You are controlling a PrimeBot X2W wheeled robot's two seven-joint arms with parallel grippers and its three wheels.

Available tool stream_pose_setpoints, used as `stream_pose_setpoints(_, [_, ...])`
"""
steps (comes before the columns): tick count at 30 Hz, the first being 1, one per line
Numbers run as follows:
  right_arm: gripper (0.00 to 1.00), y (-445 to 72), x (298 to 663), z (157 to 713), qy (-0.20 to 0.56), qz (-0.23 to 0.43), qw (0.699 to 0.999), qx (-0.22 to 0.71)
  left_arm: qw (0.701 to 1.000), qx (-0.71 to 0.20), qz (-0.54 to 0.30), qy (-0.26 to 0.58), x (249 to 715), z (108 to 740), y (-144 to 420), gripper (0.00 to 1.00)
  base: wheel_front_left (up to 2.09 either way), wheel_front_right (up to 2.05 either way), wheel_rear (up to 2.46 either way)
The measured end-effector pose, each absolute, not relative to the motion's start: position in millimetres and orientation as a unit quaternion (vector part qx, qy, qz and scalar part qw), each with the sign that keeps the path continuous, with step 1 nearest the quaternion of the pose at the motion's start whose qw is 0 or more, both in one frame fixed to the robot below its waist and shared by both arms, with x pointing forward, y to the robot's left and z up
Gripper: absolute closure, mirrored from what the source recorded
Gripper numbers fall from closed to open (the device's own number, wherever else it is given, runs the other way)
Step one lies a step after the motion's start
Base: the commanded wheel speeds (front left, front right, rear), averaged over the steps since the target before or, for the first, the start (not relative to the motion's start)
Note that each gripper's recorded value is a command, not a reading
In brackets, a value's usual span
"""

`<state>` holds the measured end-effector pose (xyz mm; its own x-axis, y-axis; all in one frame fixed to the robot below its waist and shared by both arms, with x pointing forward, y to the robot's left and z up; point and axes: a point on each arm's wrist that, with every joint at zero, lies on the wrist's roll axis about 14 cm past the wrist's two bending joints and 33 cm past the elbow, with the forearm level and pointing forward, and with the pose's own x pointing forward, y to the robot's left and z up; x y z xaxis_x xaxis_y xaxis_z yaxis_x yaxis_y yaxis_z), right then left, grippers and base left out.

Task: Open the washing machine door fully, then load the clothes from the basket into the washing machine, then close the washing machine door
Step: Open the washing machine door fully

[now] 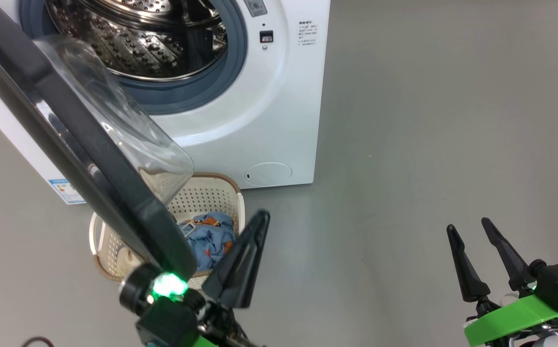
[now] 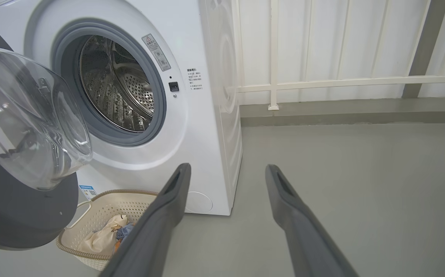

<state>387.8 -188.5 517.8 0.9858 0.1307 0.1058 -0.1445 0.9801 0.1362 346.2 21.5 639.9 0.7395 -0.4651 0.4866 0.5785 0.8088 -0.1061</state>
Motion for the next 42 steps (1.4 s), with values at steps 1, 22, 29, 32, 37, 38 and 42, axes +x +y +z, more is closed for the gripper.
stream_pose_setpoints(1, [0.00,-188,388,517,-0.048,0.069,0.994,0.072,0.927,-0.127,-0.282,-0.214,346,633,21,1.00,0.00,0.00,0.00])
stream_pose_setpoints(22, [0.00,-189,390,510,-0.038,0.068,0.994,0.072,0.963,-0.118,-0.221,-0.102,375,558,45,1.00,0.00,0.00,0.00])
stream_pose_setpoints(29, [0.00,-189,392,505,-0.031,0.067,0.995,0.073,0.969,-0.117,-0.203,-0.082,387,544,54,1.00,0.00,0.00,0.00])
stream_pose_setpoints(32, [0.00,-189,394,504,-0.030,0.068,0.995,0.073,0.971,-0.119,-0.194,-0.075,392,540,58,1.00,0.00,0.00,0.00])
stream_pose_setpoints(37, [0.00,-187,400,507,-0.034,0.070,0.994,0.073,0.975,-0.120,-0.180,-0.061,396,530,65,1.00,0.00,0.00,0.00])
stream_pose_setpoints(38, [0.00,-187,400,506,-0.033,0.071,0.994,0.073,0.976,-0.119,-0.175,-0.055,396,526,67,1.00,0.00,0.00,0.00])
stream_pose_setpoints(42, [0.00,-184,402,504,-0.030,0.074,0.994,0.074,0.982,-0.115,-0.145,-0.039,399,515,79,1.00,0.00,0.00,0.00])
